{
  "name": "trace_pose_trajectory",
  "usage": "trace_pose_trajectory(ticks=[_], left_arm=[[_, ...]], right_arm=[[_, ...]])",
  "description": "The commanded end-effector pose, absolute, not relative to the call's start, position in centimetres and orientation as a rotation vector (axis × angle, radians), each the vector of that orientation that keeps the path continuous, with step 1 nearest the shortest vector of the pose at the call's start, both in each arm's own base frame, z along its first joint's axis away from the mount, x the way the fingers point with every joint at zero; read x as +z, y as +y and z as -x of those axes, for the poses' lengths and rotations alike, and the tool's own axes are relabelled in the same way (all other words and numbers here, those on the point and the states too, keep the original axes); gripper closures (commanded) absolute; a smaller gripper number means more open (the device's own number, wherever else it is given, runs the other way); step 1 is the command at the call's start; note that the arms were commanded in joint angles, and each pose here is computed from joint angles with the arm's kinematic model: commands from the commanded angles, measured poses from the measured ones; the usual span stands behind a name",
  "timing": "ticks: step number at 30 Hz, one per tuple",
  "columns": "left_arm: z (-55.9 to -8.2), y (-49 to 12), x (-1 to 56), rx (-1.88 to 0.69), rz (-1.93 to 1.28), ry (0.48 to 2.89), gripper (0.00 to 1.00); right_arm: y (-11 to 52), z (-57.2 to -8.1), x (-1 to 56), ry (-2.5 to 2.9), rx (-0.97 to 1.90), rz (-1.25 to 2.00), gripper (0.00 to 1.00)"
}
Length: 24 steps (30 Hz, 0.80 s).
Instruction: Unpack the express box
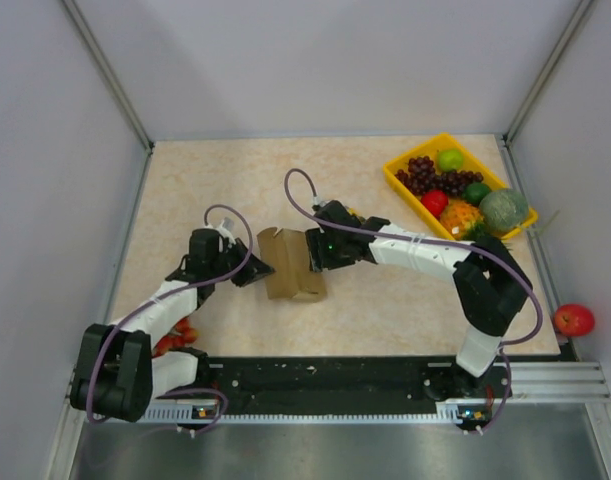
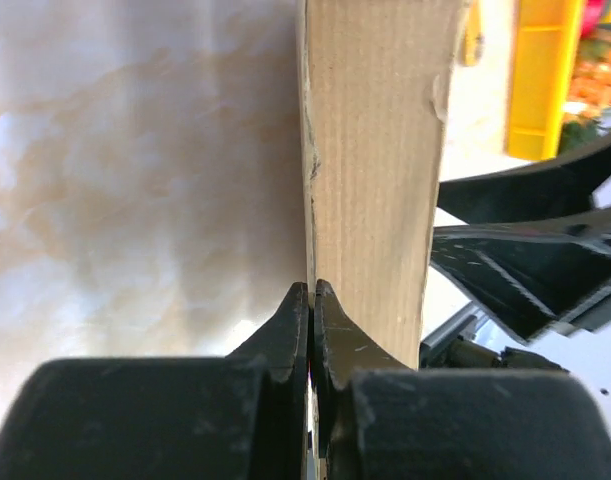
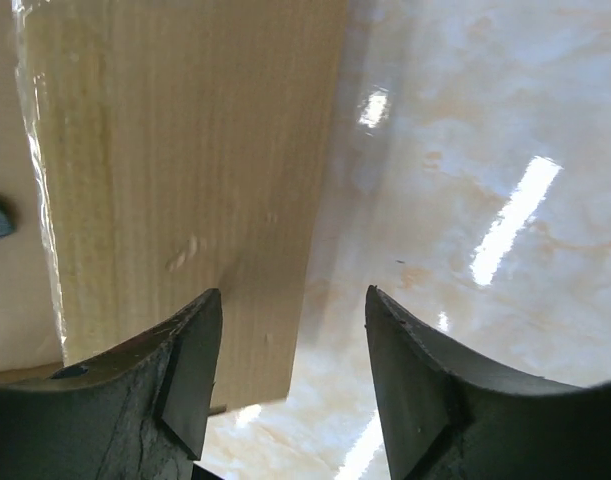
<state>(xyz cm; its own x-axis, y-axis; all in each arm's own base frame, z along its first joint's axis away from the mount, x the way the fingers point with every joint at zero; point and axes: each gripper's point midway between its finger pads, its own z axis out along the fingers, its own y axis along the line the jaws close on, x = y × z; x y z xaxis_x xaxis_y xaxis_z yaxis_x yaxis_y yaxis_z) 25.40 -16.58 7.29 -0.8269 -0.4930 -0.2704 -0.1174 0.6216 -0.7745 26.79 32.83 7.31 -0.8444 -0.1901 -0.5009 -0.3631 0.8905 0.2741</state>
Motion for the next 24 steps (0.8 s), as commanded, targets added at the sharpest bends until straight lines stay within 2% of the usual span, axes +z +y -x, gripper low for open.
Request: trace_pose_trajectory(ticks=[1,4,12,17,24], left_arm=[[-25.8,-17.6,11.7,-1.158,0.340,2.346,1.00],[-25.6,-17.8,12.1,-1.176,0.328,2.368,1.00],[-25.5,-18.4,13.7,-1.232,0.299,2.354,1.00],[-25.8,-18.5,14.8,-1.242,0.283,2.347,1.00],[-25.6,-18.4,15.5,-1.232,0.280,2.347,1.00]], right_arm=[[32.1,-28.9,13.2,2.439,0.470,0.376,0.36],[31.8,-29.4,15.4,2.387,0.473,0.360,0.31],[32.7,-29.0,19.0,2.308,0.567,0.411,0.24],[35.1,-27.6,18.2,2.285,0.571,0.596,0.22],[35.2,-27.3,14.3,2.375,0.494,0.603,0.21]])
